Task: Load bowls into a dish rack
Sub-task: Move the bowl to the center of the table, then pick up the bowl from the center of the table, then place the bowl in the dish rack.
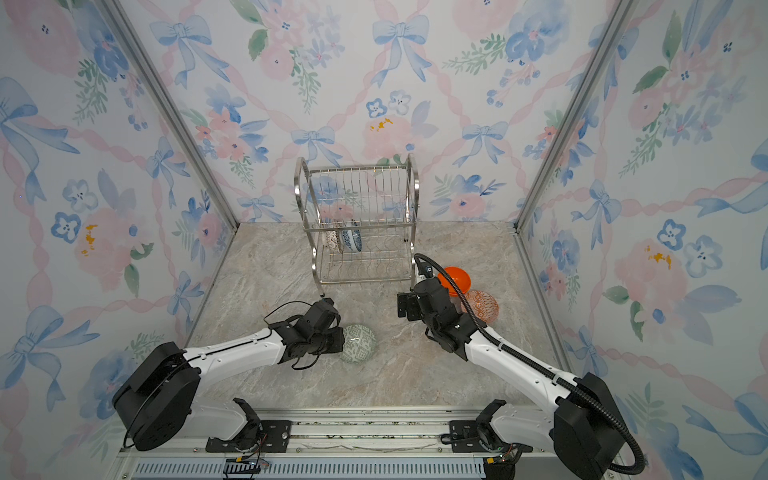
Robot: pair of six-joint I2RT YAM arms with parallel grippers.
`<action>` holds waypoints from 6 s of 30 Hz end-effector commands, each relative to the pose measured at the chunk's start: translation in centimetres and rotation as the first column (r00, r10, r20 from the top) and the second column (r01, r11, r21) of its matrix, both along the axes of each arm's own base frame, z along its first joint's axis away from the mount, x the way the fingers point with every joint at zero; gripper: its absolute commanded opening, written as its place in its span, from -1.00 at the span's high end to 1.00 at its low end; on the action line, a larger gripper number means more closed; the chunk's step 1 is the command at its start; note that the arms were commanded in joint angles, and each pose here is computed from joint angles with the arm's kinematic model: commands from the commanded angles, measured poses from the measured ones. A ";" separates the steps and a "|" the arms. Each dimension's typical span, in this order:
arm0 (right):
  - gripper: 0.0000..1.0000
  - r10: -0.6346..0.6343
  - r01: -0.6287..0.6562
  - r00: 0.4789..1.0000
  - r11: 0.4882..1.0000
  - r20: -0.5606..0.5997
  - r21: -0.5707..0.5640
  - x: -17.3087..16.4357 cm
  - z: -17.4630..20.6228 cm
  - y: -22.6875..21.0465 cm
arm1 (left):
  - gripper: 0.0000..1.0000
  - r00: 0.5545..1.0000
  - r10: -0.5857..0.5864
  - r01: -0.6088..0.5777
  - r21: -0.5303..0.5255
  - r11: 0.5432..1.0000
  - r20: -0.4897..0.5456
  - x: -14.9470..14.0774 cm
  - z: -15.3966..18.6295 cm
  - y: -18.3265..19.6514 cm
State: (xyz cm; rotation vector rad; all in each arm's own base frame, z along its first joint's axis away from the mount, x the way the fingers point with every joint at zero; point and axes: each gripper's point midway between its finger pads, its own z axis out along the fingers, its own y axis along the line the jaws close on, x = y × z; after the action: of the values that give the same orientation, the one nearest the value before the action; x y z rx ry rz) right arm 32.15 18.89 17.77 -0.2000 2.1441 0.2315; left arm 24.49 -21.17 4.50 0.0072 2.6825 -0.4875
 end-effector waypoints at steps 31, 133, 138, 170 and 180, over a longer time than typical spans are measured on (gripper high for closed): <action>-0.94 0.128 -0.123 0.988 0.990 -0.082 0.065 -0.4 -1.7 3.5 | 0.92 0.999 -0.024 0.021 0.071 0.997 0.047 8.9 1.1 -6.1; 1.00 0.541 -0.484 0.838 0.800 -0.078 0.355 -4.6 -0.2 19.1 | -0.95 0.918 0.284 -0.210 -0.266 0.941 0.278 3.4 8.8 6.8; 1.00 0.570 -0.516 0.820 0.710 0.039 0.479 -4.0 2.0 19.2 | -0.95 0.918 0.278 -0.206 -0.262 0.943 0.282 3.6 9.0 6.7; 1.00 0.357 -0.401 0.907 0.570 0.223 0.717 9.0 6.1 14.6 | -0.95 0.923 0.219 -0.140 -0.256 0.957 0.315 5.7 11.4 5.0; 1.00 0.306 -0.382 0.920 0.547 0.247 0.745 13.1 5.1 14.1 | -0.95 0.930 0.193 -0.123 -0.228 0.966 0.314 7.0 11.2 4.2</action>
State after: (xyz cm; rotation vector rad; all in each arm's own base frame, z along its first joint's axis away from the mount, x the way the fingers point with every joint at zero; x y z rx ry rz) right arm 43.94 33.06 19.35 -0.0941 1.8382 1.3046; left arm 30.76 -16.63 14.75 -0.2049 2.2894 -0.6436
